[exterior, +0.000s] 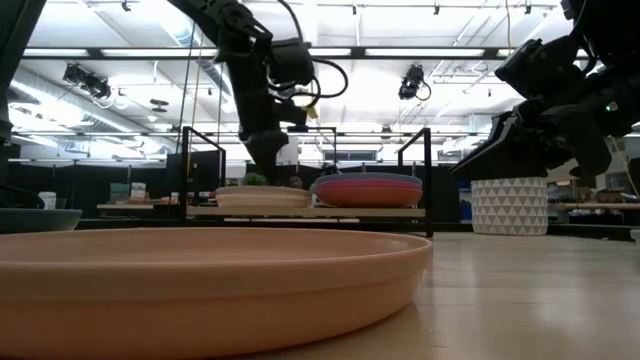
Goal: Place and stack plates onto a shelf
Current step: Stack the dark green plate on top of the blue plate on the shelf
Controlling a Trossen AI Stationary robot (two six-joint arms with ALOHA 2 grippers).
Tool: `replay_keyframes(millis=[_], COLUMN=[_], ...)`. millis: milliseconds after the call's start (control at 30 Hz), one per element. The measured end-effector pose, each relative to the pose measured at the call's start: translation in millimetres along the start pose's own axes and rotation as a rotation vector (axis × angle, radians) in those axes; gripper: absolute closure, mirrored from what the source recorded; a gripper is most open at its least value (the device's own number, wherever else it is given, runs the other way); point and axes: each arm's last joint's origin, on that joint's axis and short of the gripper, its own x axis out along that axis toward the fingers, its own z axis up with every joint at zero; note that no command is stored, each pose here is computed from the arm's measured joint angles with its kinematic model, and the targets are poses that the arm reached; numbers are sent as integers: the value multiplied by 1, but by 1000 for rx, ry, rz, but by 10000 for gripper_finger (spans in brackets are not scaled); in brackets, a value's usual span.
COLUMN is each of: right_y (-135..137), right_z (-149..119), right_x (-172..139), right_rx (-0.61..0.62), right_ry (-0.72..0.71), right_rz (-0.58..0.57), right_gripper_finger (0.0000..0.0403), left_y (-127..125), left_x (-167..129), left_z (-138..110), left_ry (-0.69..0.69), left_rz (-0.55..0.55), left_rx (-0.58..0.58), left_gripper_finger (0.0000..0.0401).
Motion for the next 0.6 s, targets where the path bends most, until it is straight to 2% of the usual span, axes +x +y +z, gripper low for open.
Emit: replay_keyframes(millis=[133, 267, 400, 600], right_y=[0, 0, 0, 0], right_z=[0, 0, 0, 1], right_x=[0, 0, 0, 0], right_rx=[-2, -3, -12, -12], right_ry=[0, 0, -1, -11], right_rz=[0, 0, 0, 1], right_gripper_finger=[313, 313, 313, 313], left_y=[-4, -6, -12, -17], left_x=[-2, -2, 6, -5], left_z=[0, 0, -10, -9], left_ry=[-1, -3, 30, 7], left_rz=[13, -13, -18, 46], left_rx=[25, -10, -9, -7], left_gripper_finger=[265, 265, 264, 264])
